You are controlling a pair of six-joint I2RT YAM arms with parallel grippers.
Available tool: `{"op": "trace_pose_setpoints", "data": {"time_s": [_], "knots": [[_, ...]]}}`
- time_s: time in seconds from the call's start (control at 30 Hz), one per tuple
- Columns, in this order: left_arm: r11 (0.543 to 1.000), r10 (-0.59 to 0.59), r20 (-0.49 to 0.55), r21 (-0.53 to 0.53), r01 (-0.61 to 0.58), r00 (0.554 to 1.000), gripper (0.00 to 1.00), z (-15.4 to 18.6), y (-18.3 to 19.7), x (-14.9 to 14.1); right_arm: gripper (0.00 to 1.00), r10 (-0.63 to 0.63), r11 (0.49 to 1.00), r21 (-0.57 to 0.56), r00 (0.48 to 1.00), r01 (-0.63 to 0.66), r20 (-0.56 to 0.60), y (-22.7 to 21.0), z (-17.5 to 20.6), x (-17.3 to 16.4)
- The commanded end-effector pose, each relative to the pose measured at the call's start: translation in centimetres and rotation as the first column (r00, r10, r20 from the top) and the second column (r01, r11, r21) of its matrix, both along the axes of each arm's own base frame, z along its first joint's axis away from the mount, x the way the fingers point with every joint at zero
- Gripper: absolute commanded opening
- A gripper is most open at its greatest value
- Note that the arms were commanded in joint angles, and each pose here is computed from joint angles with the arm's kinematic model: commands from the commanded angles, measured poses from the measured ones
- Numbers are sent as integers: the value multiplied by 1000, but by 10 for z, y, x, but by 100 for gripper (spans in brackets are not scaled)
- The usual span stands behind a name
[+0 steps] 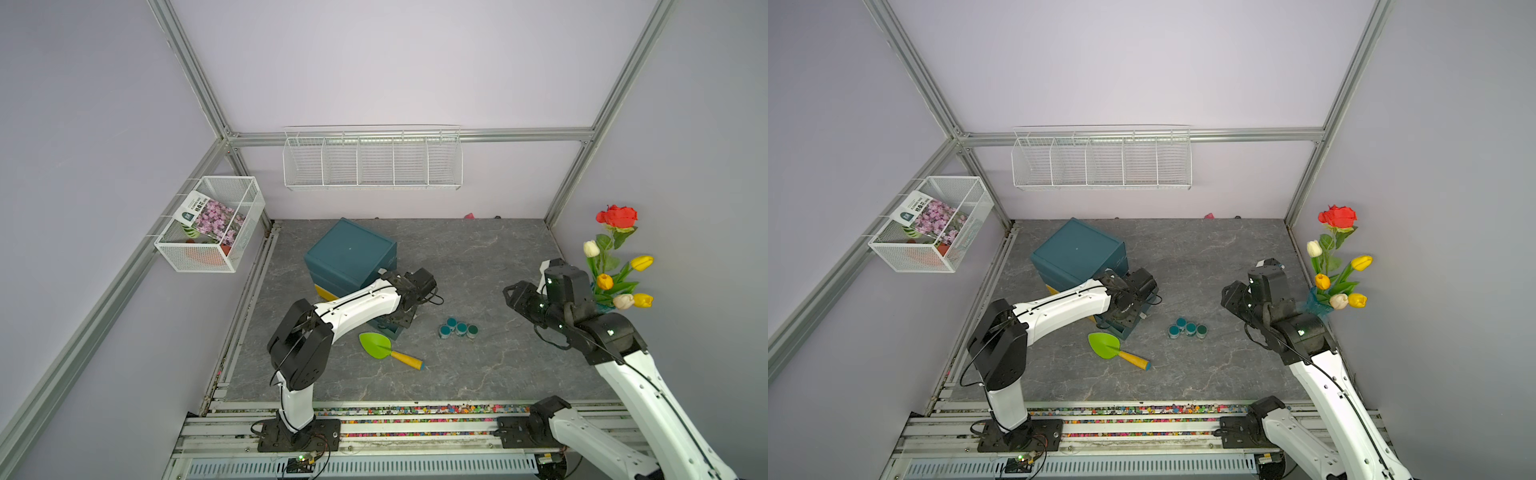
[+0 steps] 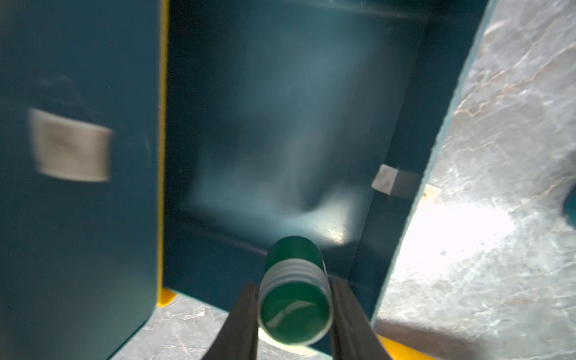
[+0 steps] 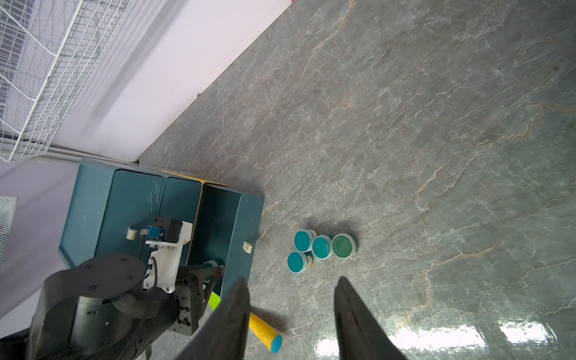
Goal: Put the paint cans in the drawer according to color
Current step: Place the paint can in the drawer, then pick up the paint can at the center of the board.
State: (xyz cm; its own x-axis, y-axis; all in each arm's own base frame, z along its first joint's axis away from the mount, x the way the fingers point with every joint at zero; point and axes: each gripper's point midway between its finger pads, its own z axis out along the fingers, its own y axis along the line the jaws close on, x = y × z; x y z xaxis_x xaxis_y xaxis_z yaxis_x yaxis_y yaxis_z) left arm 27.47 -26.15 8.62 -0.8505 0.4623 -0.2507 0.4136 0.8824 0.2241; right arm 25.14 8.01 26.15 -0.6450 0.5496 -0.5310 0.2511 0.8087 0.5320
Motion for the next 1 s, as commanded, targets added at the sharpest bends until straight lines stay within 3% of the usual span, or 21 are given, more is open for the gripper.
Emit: {"op": "trace_pose_setpoints", "data": {"time_s": [0.0,0.1,0.27,0.5,0.63,0.7,0.8,0.87,0.97], "knots": [[999,6,-40,-32,-8,999,26,-13,-4,-1,47,-4,1000,10,1000,4,10,0,-2,2],[999,13,-63,-33,-16,998,32,-19,-4,-1,47,-2,1000,17,1000,2,6,2,-5,4],[999,17,-30,-48,-18,999,55,-7,-9,7,47,1,1000,20,1000,-1,6,3,-5,4],[994,-16,109,-109,28,994,61,57,-31,24,47,0,1000,9,1000,0,18,1,1,2],[959,-124,120,-241,150,985,62,83,-73,6,47,-6,1000,3,1000,5,15,-2,0,0],[918,-223,84,-316,238,971,66,78,-103,-16,47,-7,1000,-1,1000,7,14,-3,0,-1],[883,-332,20,-344,319,943,72,54,-131,-46,47,-12,1000,-6,1000,12,20,-5,2,-1],[870,-366,-6,-357,340,931,82,39,-142,-58,47,-11,1000,-10,1000,11,23,-5,3,-2],[873,-363,-42,-366,323,931,83,19,-148,-62,47,-13,1000,-14,1000,14,20,-7,3,-4]]}}
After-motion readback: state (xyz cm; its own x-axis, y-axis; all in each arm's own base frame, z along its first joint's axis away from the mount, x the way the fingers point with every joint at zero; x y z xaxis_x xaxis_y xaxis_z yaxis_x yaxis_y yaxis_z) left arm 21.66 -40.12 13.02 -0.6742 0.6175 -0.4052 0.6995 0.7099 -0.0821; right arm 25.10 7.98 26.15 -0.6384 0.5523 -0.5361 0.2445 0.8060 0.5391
